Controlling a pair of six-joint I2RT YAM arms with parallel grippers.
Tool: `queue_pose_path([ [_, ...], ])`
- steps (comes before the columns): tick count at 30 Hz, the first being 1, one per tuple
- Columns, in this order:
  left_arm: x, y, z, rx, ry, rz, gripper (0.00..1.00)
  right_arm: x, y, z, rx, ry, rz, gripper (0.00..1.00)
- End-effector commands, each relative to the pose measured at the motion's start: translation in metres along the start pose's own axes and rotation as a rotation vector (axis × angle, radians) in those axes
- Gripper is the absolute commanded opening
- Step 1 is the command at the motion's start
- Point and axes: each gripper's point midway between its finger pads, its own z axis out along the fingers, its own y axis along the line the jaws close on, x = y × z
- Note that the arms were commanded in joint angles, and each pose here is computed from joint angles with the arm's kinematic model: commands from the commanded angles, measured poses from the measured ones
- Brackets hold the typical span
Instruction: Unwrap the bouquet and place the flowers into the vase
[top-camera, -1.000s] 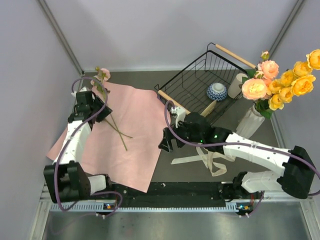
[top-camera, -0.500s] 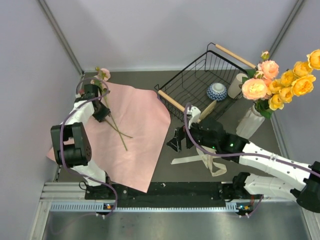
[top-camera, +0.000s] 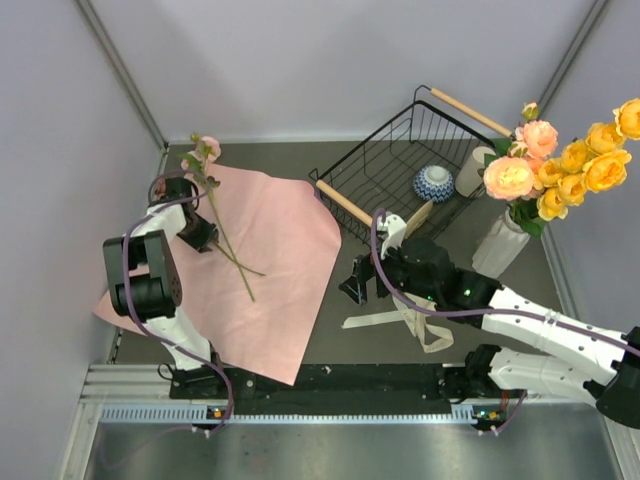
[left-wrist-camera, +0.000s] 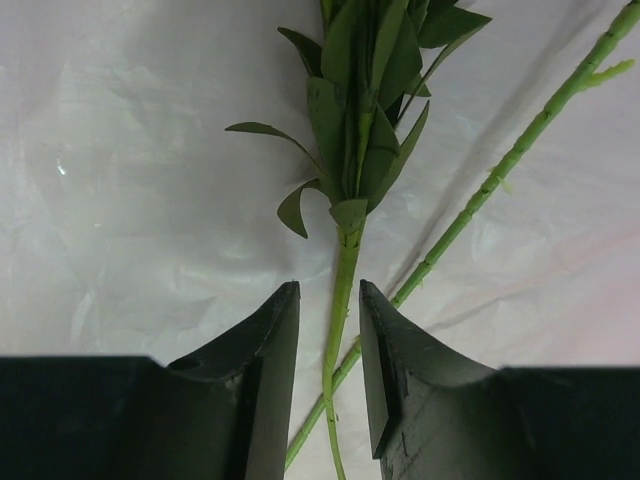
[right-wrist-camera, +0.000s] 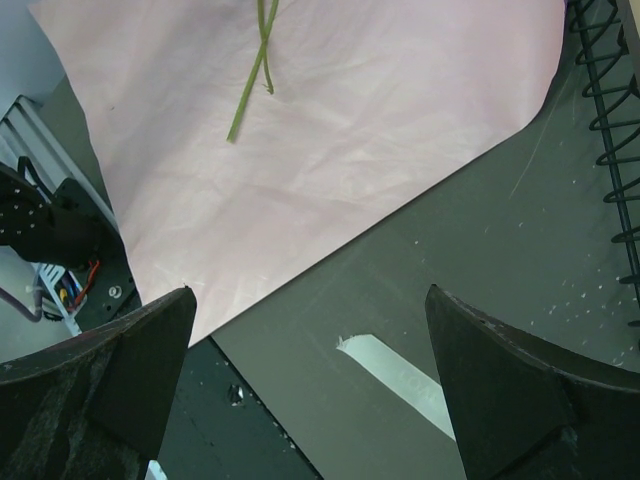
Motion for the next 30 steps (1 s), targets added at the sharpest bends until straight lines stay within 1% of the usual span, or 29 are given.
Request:
queue_pose_path([
  [1, -0.003, -0.007, 0.007, 0.023, -0.010, -0.010, 0.36, -0.004, 0.003, 0.001, -0.004, -0.017, 0.000, 0.99],
  [6, 0.007, -0.001, 0.017, 0.009, 0.025, -0.018, 0.36, -0.003, 0.003, 0.001, -0.002, -0.014, 0.007, 0.99],
  [8, 0.008, -0.002, 0.019, 0.010, 0.033, -0.025, 0.33, -0.003, 0.002, 0.002, -0.001, -0.015, 0.007, 0.99],
  [9, 0.009, -0.002, 0.020, 0.010, 0.033, -0.026, 0.31, -0.003, 0.002, 0.002, -0.001, -0.015, 0.005, 0.99],
  [13, 0.005, -0.003, 0.016, 0.014, 0.016, -0.021, 0.14, -0.003, 0.003, 0.001, -0.002, -0.013, 0.005, 0.99],
  [16, -0.003, -0.001, 0.004, 0.008, -0.026, -0.012, 0.04, -0.002, 0.002, 0.001, 0.000, -0.010, 0.008, 0.99],
  [17, -0.009, -0.006, -0.007, 0.029, -0.059, -0.006, 0.00, -0.003, 0.003, 0.001, 0.000, -0.010, 0.008, 0.99],
  [19, -0.015, -0.008, -0.022, 0.039, -0.102, 0.017, 0.00, -0.003, 0.002, 0.000, 0.004, -0.009, 0.010, 0.99],
  [21, -0.022, -0.021, -0.050, 0.094, -0.157, 0.045, 0.00, -0.005, 0.001, -0.001, 0.012, -0.012, 0.010, 0.99],
  [22, -0.023, -0.027, -0.061, 0.129, -0.173, 0.069, 0.00, -0.006, 0.000, -0.002, 0.020, -0.018, 0.003, 0.99],
  [23, -0.028, -0.038, -0.083, 0.189, -0.211, 0.085, 0.00, -0.009, -0.001, -0.003, 0.027, -0.021, -0.001, 0.99],
  [24, -0.026, -0.048, -0.096, 0.237, -0.224, 0.110, 0.00, -0.012, -0.001, -0.003, 0.032, -0.024, -0.005, 0.99],
  [25, -0.022, -0.072, -0.114, 0.374, -0.228, 0.180, 0.00, -0.015, -0.001, -0.003, 0.034, -0.030, -0.016, 0.99],
  [26, -0.018, -0.086, -0.137, 0.483, -0.252, 0.230, 0.00, -0.022, 0.001, -0.005, 0.033, -0.041, -0.021, 0.99],
  [27, -0.010, -0.105, -0.155, 0.591, -0.276, 0.316, 0.00, -0.026, 0.003, -0.005, 0.030, -0.045, -0.024, 0.99],
  [28, -0.007, -0.130, -0.180, 0.743, -0.324, 0.381, 0.00, -0.030, 0.005, -0.006, 0.026, -0.051, -0.036, 0.99],
  [29, 0.010, -0.142, -0.208, 0.873, -0.327, 0.452, 0.00, -0.041, 0.009, -0.008, 0.018, -0.071, -0.038, 0.99],
  [30, 0.027, -0.154, -0.224, 0.947, -0.339, 0.535, 0.00, -0.044, 0.011, -0.008, 0.014, -0.071, -0.041, 0.99],
])
